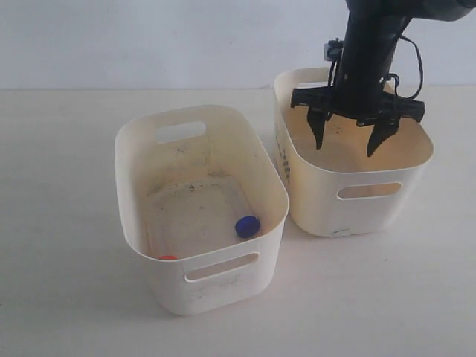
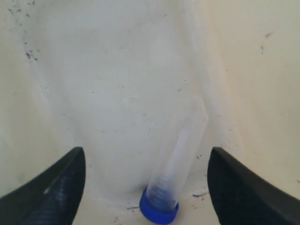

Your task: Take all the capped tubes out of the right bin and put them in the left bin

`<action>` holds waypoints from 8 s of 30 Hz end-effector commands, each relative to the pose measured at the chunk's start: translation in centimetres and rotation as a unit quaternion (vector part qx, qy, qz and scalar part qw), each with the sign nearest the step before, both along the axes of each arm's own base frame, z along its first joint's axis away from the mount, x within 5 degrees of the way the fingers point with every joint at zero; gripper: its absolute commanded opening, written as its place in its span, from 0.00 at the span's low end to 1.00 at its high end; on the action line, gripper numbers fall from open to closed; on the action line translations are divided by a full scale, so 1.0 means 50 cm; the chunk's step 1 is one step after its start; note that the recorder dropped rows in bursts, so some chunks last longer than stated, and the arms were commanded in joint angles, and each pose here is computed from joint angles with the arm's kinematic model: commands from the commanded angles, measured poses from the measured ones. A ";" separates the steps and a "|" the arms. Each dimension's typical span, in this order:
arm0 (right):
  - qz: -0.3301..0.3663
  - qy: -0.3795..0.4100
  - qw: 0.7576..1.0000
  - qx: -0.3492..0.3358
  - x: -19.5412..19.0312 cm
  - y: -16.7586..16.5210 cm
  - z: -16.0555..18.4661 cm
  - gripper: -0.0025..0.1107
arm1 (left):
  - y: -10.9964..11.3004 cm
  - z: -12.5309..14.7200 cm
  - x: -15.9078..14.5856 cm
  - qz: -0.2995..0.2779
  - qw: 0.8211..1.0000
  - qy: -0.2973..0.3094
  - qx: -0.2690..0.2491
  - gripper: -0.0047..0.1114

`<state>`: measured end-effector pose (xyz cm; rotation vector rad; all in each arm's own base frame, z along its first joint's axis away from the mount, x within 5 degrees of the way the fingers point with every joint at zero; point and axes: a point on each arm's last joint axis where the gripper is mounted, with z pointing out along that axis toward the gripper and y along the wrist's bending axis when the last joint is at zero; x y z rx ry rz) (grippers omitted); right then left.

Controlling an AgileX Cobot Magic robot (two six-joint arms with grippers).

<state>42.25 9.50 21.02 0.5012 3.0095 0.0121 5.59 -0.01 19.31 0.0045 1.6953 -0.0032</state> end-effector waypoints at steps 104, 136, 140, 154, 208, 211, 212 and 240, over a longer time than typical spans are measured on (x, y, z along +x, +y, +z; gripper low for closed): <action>0.006 0.111 0.994 -0.010 -0.015 -0.014 -0.152 0.83 | 0.000 0.004 0.000 0.000 1.000 -0.005 -0.008 0.08; 0.018 0.009 0.999 0.028 -0.017 -0.008 -0.021 0.02 | 0.000 0.004 0.000 0.000 1.000 -0.005 -0.008 0.08; 0.025 -0.032 0.999 0.005 -0.026 -0.020 0.034 0.02 | 0.000 0.004 0.000 0.000 1.000 -0.005 -0.008 0.08; 0.052 -0.179 0.980 0.069 -0.098 -0.018 0.244 0.02 | 0.000 0.004 0.000 0.000 1.000 -0.005 -0.008 0.08; 0.366 -0.193 0.891 0.188 -0.306 0.226 0.349 0.06 | 0.000 0.004 0.000 0.000 1.000 -0.005 -0.008 0.08; 0.379 -0.256 0.870 0.184 -0.320 0.228 0.351 0.06 | 0.000 0.004 0.000 0.000 1.000 -0.005 -0.008 0.08; 0.383 -0.278 0.861 0.184 -0.331 0.227 0.352 0.06 | 0.000 0.004 0.000 0.000 1.000 -0.005 -0.008 0.08; -0.008 -0.610 0.789 0.074 -0.683 -0.175 -0.026 0.06 | 0.000 0.004 0.000 0.000 1.000 -0.005 -0.008 0.08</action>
